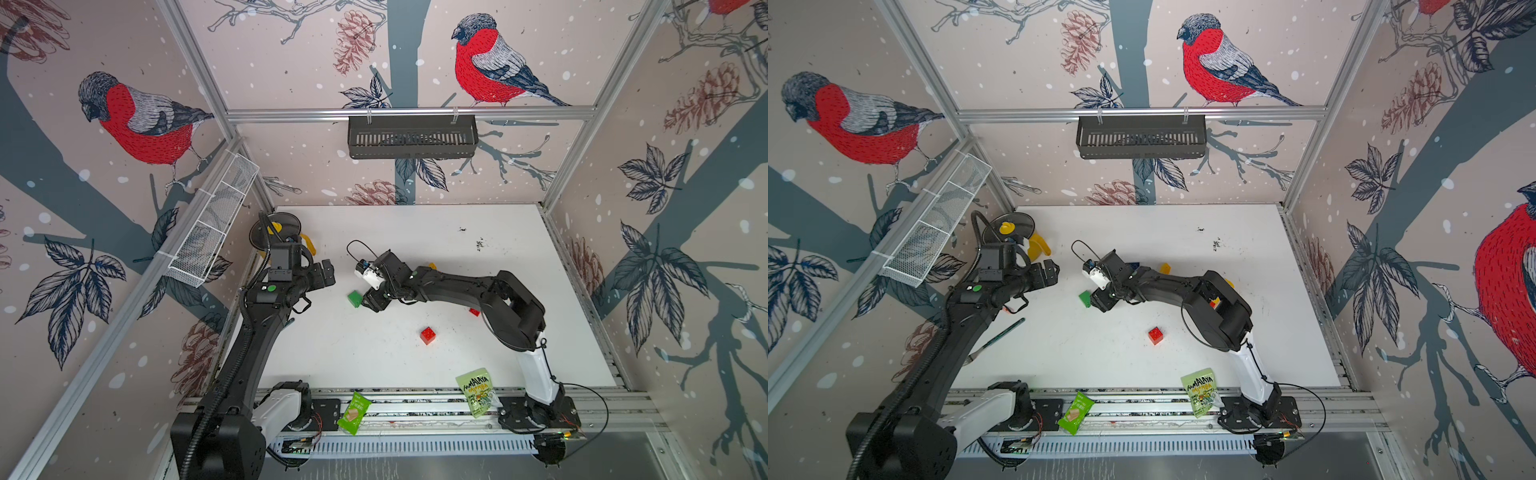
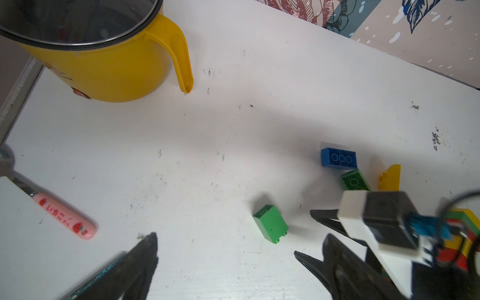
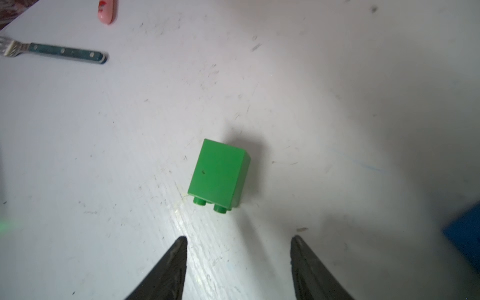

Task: Assemble an ice cream with lego
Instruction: Adjust the lego brick at the center of the board.

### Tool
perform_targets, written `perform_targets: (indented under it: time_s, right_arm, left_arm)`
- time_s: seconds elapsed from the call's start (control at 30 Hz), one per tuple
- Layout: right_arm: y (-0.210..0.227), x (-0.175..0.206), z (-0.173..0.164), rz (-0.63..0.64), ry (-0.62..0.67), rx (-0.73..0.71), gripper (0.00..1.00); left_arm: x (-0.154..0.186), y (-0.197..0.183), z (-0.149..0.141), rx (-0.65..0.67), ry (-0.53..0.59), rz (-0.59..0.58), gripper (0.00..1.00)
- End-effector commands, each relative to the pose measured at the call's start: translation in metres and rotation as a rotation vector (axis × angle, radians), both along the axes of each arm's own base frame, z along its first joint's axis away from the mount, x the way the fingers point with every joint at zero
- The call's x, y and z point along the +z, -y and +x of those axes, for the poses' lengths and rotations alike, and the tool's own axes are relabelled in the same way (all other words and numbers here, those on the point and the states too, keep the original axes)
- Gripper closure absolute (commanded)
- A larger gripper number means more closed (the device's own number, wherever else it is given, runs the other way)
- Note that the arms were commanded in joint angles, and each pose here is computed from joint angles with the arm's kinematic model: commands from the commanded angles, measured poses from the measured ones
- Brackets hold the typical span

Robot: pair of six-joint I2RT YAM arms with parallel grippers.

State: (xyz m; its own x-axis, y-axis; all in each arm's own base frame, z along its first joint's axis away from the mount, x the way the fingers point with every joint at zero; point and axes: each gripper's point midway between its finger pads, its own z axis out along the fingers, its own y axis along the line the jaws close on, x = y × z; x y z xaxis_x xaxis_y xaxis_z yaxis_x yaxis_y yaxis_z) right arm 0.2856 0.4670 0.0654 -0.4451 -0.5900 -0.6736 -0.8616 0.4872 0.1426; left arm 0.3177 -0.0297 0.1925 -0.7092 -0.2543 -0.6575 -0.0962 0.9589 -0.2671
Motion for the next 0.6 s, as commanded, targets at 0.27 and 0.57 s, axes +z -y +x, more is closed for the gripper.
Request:
perform_targets:
  time_s: [0.27,0.57]
  right_arm:
    - [-0.031,0.003,0.022,0.08,0.162,-0.273,0.32]
    - [-0.038,-0.013,0.008,0.075,0.145,-0.238,0.33]
  left_arm:
    - [0.01,-0.037,0.01,0.123,0.063,-0.039,0.02]
    - [0.007,-0.038,0.003,0.117,0.05,-0.022,0.02]
